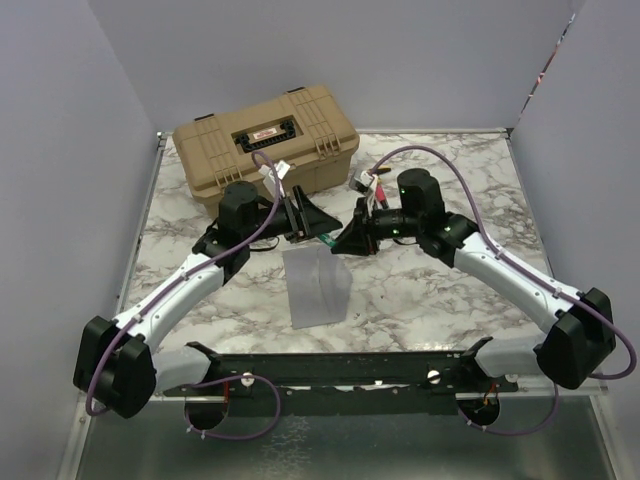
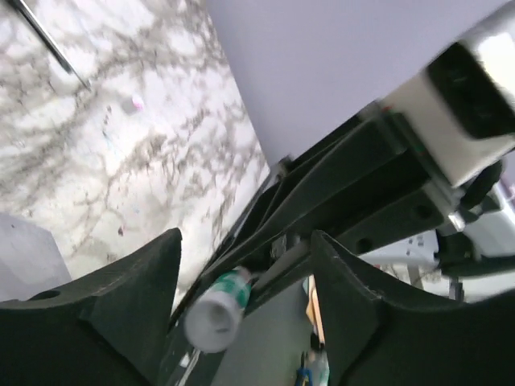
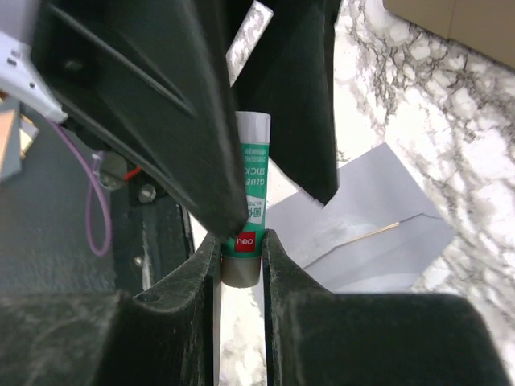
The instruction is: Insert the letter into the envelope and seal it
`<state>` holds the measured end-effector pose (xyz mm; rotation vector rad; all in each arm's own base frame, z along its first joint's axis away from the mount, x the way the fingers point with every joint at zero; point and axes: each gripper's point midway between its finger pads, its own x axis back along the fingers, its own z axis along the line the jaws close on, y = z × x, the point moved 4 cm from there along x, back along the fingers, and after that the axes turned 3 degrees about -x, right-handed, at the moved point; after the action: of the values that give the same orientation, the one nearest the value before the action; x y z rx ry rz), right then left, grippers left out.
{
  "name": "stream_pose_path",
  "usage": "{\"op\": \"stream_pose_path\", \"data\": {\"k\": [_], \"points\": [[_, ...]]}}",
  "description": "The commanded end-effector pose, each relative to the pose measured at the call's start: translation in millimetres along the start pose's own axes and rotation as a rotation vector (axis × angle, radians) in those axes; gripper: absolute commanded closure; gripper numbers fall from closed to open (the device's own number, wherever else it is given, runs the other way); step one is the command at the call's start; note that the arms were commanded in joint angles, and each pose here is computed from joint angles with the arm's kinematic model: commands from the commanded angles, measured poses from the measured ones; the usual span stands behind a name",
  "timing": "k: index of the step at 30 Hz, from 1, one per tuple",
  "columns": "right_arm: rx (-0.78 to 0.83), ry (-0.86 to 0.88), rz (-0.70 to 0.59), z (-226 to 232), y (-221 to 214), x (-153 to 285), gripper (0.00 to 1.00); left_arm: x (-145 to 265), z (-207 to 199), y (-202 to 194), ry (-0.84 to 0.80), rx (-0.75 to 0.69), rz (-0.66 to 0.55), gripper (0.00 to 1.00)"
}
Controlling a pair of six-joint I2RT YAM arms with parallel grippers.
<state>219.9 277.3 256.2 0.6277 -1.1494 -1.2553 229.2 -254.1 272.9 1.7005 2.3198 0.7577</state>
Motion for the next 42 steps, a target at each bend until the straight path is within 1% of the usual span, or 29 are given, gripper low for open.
{"op": "stream_pose_path", "data": {"k": [1,2,4,7,10,13,15,18,21,24,27,31,38,40,42], "points": [[-0.186,-0.051,-0.172,-1,19,-10,0.99,10,-8,31,0.045,-0.079,-0.276,0.27],[-0.223,-0.055,-0.21,-2,22,-11,0.99,13,-9,34,0.038,-0.096,-0.31,0.24],[-0.283,-0.059,-0.275,-2,27,-11,0.99,17,-10,36,0.037,-0.109,-0.351,0.2],[-0.368,-0.113,-0.384,-6,37,-6,0.99,20,-9,35,0.038,-0.131,-0.364,0.16],[-0.427,-0.105,-0.447,-5,44,-4,0.99,21,-3,32,0.051,-0.141,-0.375,0.14],[-0.468,-0.042,-0.503,3,49,-2,0.99,22,-2,30,0.037,-0.129,-0.388,0.15],[-0.47,0.003,-0.529,8,52,-1,0.99,22,-5,30,0.009,-0.119,-0.395,0.22],[-0.478,0.03,-0.555,12,54,1,0.99,23,-14,29,-0.051,-0.12,-0.403,0.38],[-0.483,0.048,-0.56,13,54,0,0.99,22,-20,28,-0.085,-0.136,-0.401,0.47],[-0.468,0.099,-0.552,17,56,-2,0.99,21,-19,28,-0.083,-0.14,-0.403,0.51],[-0.47,0.128,-0.549,20,55,-3,0.99,20,-20,29,-0.091,-0.137,-0.401,0.57],[-0.466,0.155,-0.538,23,54,-3,0.99,19,-20,29,-0.102,-0.13,-0.403,0.6],[-0.474,0.195,-0.493,28,54,-6,0.99,16,-19,27,-0.111,-0.134,-0.389,0.62],[-0.48,0.199,-0.491,29,53,-6,0.99,15,-19,26,-0.114,-0.136,-0.387,0.72],[-0.48,0.205,-0.496,30,53,-4,0.99,15,-19,26,-0.114,-0.14,-0.39,0.87]]}}
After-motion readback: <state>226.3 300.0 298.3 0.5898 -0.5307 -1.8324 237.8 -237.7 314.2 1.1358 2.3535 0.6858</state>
